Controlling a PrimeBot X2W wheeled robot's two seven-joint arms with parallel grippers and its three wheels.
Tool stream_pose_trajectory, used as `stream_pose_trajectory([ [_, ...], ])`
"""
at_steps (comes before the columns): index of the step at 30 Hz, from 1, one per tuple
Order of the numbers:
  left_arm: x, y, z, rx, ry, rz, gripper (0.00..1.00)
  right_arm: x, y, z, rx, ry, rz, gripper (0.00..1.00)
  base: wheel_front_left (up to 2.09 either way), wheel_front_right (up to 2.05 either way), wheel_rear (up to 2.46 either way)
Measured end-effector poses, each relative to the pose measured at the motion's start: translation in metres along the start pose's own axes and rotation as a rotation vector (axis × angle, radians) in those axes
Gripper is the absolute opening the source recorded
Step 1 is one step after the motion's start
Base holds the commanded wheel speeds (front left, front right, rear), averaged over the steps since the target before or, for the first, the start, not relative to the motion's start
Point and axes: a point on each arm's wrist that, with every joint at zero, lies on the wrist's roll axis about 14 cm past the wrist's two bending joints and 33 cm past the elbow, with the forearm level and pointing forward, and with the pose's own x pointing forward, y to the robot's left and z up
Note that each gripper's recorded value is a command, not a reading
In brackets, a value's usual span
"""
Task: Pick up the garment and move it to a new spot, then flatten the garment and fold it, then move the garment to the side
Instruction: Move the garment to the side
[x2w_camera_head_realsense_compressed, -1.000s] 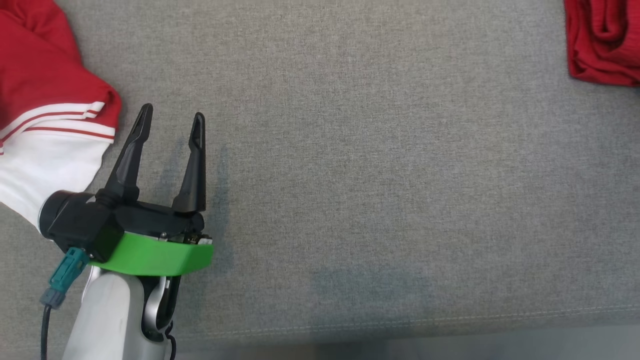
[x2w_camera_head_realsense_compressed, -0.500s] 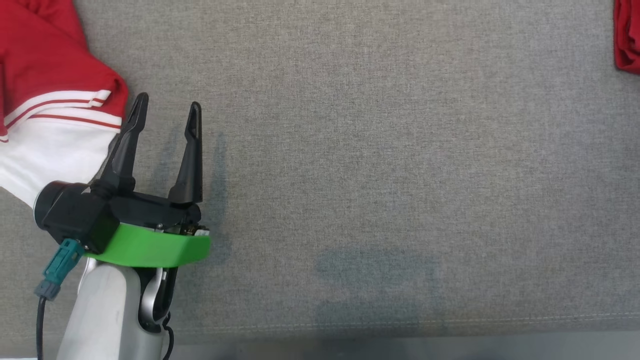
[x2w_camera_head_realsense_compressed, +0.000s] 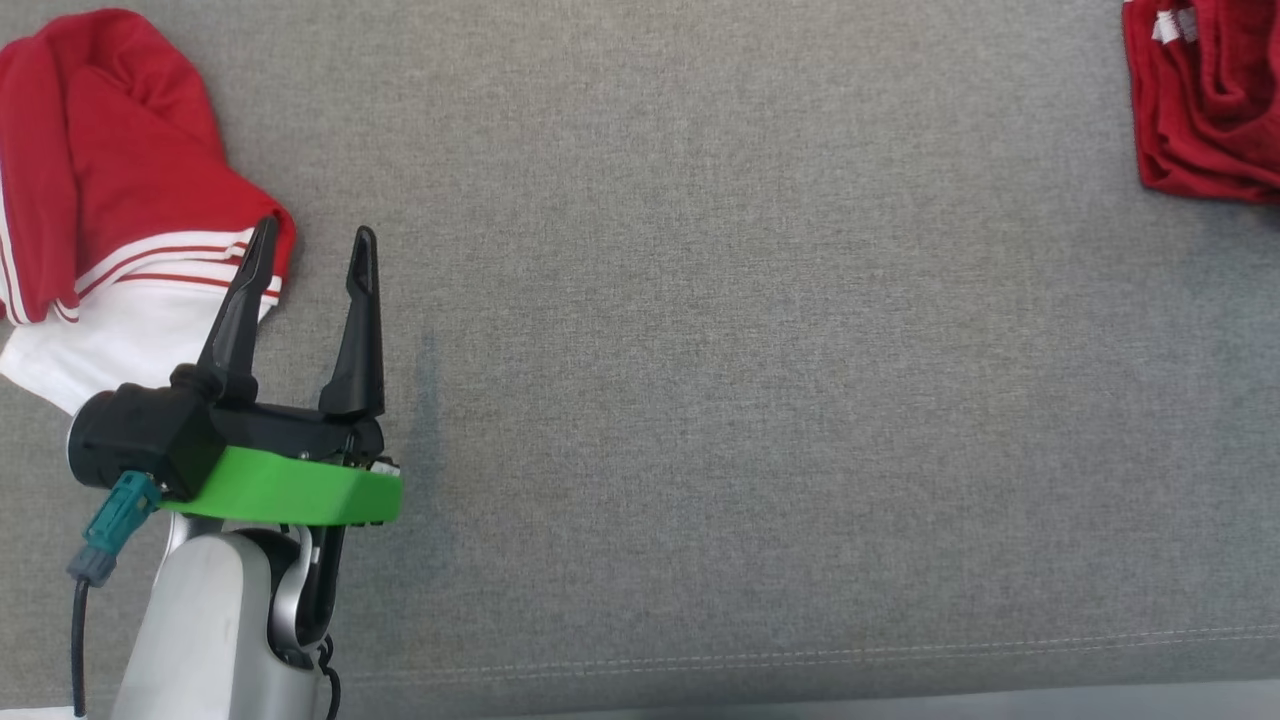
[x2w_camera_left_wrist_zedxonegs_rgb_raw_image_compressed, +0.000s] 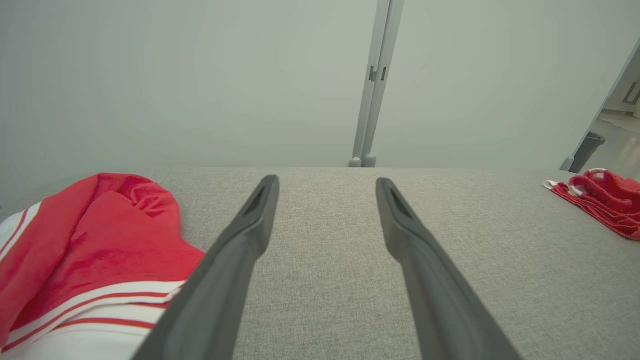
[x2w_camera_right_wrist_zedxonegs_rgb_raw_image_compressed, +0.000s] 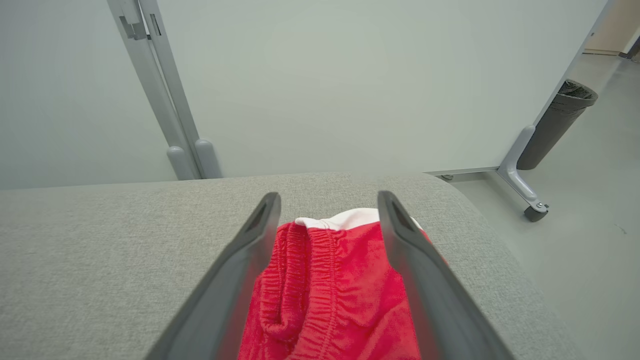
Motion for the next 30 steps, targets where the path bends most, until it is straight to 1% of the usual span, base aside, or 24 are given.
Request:
stream_pose_trajectory([
  [3, -0.004, -0.004, 0.006, -0.007, -0.009, -0.003, 1.00, -0.010, 0.013, 0.017, 0.004, -0.043, 0.047, 1.00, 0.00, 0.00, 0.00],
  [8, -0.013, -0.006, 0.013, -0.013, -0.014, 0.000, 1.00, -0.033, 0.025, 0.038, 0.001, -0.098, 0.096, 1.00, 0.00, 0.00, 0.00],
  [12, -0.023, -0.013, 0.018, -0.019, -0.015, -0.009, 1.00, -0.054, 0.037, 0.069, 0.015, -0.189, 0.137, 1.00, 0.00, 0.00, 0.00],
  [14, -0.027, -0.015, 0.020, -0.019, -0.017, -0.013, 1.00, -0.065, 0.044, 0.079, 0.027, -0.222, 0.158, 1.00, 0.00, 0.00, 0.00],
  [18, -0.038, -0.019, 0.025, -0.027, -0.020, -0.016, 1.00, -0.092, 0.050, 0.077, 0.053, -0.240, 0.174, 1.00, 0.00, 0.00, 0.00],
  [23, -0.046, -0.025, 0.036, -0.024, -0.046, -0.024, 1.00, -0.123, 0.049, 0.081, 0.090, -0.280, 0.166, 1.00, 0.00, 0.00, 0.00],
  [30, -0.056, -0.025, 0.044, -0.021, -0.064, -0.012, 1.00, -0.157, 0.061, 0.075, 0.196, -0.316, 0.151, 1.00, 0.00, 0.00, 0.00],
])
